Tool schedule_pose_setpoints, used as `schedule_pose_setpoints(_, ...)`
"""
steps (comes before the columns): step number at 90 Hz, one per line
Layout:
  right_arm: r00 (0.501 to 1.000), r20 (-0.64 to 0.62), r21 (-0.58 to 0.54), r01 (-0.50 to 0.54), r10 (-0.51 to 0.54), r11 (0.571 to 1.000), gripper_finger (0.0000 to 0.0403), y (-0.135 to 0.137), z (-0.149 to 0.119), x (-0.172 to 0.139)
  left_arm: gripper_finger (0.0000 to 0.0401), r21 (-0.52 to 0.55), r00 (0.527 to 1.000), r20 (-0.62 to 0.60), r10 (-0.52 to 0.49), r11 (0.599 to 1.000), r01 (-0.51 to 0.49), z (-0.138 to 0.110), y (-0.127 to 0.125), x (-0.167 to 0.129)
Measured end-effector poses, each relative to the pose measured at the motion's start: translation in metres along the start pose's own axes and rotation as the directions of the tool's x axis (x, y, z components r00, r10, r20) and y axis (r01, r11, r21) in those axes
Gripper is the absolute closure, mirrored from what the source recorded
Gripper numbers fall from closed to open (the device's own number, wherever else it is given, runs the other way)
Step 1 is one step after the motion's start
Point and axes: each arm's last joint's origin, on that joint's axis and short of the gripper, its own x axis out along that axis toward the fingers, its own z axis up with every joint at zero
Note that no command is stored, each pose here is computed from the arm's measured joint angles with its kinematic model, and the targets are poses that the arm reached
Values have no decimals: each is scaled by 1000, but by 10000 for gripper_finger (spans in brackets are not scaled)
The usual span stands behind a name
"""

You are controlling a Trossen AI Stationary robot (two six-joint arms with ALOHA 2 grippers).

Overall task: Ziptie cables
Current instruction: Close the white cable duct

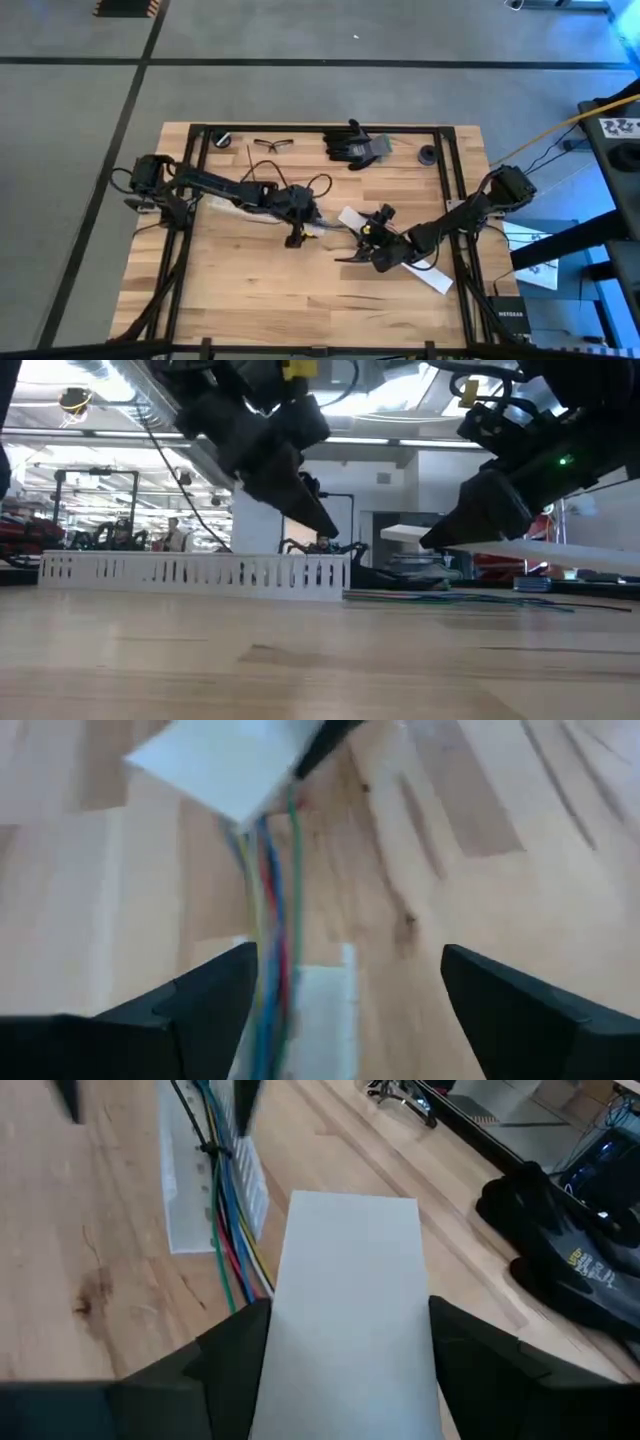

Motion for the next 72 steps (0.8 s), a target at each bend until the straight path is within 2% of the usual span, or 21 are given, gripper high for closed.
schedule_pose_setpoints(12,1000,0,0,0,0,1000,169,0,0,0,100,67,1000,-14,-9,998,10,-2,1,2)
schedule_pose_setpoints(31,1000,0,0,0,0,1000,169,0,0,0,100,73,997,-68,-41,996,46,-15,9,15)
schedule_pose_setpoints(52,1000,-1,-1,0,0,1000,169,0,0,0,100,95,999,38,6,995,-9,0,14,4)
schedule_pose_setpoints(72,1000,-1,-1,0,0,1000,169,0,0,0,99,24,996,-85,17,1000,-15,-20,30,12)
